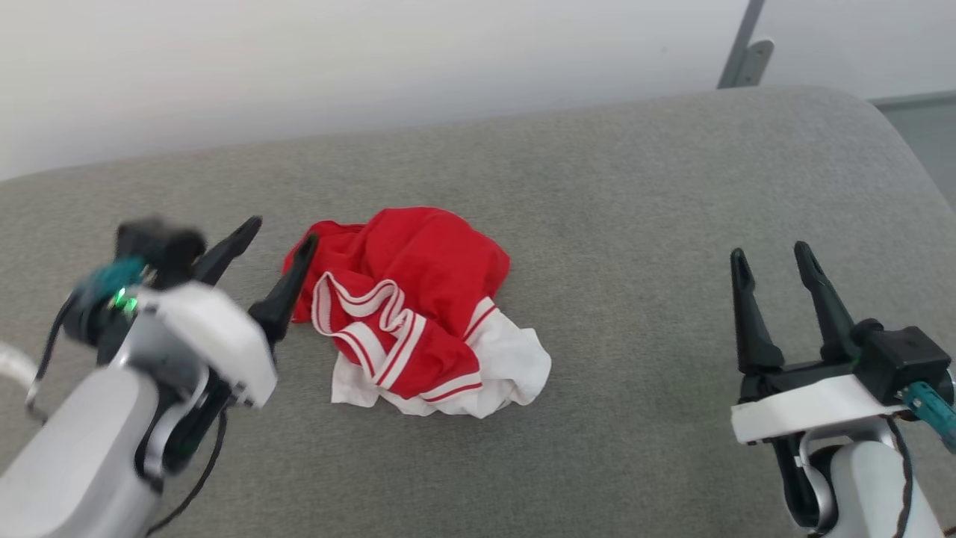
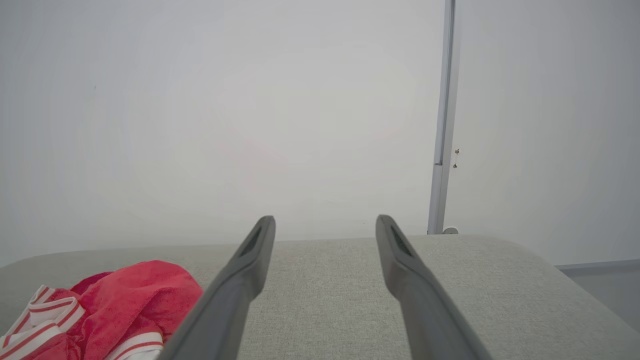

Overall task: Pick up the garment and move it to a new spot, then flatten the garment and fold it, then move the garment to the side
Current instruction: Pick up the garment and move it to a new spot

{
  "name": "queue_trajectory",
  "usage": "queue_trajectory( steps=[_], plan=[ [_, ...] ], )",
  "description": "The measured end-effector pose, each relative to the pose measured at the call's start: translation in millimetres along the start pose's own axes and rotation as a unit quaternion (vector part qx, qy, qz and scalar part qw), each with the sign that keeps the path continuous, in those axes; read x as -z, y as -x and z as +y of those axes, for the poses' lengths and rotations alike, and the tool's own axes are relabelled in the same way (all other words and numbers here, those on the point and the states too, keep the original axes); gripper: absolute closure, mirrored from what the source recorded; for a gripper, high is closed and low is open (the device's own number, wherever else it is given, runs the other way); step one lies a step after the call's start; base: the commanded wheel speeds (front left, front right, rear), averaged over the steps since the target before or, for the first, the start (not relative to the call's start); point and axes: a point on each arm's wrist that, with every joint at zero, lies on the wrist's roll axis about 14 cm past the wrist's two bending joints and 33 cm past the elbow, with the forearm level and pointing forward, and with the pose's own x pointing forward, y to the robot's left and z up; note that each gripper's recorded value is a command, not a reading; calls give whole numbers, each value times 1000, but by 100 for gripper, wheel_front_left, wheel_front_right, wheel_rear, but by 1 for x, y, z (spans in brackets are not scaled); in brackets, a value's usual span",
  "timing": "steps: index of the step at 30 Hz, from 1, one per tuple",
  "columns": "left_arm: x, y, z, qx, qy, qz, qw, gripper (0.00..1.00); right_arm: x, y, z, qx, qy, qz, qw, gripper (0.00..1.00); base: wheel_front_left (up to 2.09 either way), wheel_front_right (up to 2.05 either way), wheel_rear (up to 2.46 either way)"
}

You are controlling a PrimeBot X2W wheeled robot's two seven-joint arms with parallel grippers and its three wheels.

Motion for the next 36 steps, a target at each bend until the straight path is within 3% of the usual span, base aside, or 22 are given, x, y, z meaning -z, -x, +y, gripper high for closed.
queue_trajectory(
  steps=[12, 26, 36],
  plan=[
    [6, 75, 38, -120, 32, -123, 985, 0, -6, 1, 7, -24, 13, -6, 1000, 0, 0, 0, 0],
    [12, 154, 64, -218, 63, -180, 957, 0, -6, 8, 8, -29, 16, -4, 999, 0, 0, 0, 0],
    [46, 187, 66, -266, 109, -179, 941, 0, -3, 12, 7, -27, 15, 1, 1000, 0, 0, 0, 0]
  ],
)
